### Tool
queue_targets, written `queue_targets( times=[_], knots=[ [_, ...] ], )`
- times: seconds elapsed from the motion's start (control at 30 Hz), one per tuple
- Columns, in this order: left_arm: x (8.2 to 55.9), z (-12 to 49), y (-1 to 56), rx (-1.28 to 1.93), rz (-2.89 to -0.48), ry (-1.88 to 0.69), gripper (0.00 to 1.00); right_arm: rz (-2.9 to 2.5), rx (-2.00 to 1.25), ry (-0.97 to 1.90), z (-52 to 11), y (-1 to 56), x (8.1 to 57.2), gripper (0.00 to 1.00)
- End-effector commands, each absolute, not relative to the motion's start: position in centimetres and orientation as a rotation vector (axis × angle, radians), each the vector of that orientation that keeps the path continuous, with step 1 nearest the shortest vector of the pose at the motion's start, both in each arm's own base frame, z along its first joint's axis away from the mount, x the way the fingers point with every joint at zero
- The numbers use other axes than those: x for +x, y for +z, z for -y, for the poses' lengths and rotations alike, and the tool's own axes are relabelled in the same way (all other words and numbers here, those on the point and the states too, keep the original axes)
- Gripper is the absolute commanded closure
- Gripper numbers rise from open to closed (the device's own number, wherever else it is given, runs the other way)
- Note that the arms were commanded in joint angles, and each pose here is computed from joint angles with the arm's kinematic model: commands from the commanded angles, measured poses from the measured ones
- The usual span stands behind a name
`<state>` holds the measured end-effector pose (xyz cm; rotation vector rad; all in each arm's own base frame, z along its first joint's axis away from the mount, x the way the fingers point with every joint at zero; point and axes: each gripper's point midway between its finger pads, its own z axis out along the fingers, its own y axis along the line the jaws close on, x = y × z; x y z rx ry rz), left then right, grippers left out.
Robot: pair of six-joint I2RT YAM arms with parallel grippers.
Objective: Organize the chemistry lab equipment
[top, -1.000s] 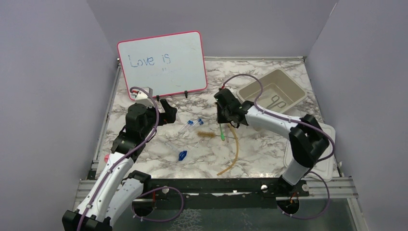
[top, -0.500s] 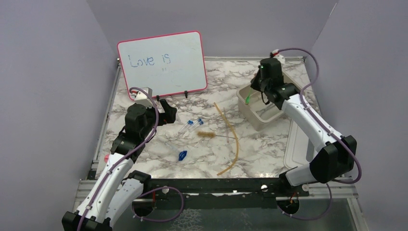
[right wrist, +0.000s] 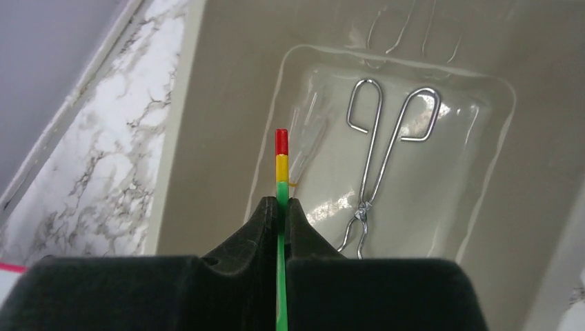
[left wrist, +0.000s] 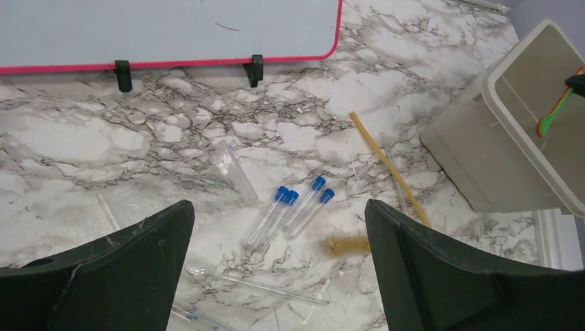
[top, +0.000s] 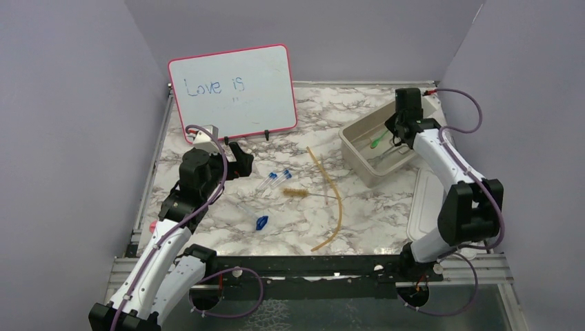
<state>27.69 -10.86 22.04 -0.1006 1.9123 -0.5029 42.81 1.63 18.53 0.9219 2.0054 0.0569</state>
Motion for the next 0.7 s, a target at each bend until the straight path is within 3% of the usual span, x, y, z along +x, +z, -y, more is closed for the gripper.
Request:
queue_targets(
  times=[0.0,0.3,0.47,0.67],
  knots=[
    [27.8,11.1,22.3,-0.083,-1.898,-0.510,0.03,-1.991,1.072,0.097,-2.4,15.8,44.9,0.99],
    [28.0,10.4,22.2,-0.106,-1.899,-0.470,0.03,-2.069,1.193,0.086,-3.3,10.4,46.3,0.98],
    [28.0,10.4,22.1,-0.107,-1.902,-0.466,0.03,-2.096,1.227,0.064,-3.4,8.5,46.3,0.82],
    [27.9,10.3,22.0,-0.107,-1.907,-0.461,0.03,-2.093,1.232,0.074,-3.5,9.0,46.7,0.76]
  ],
)
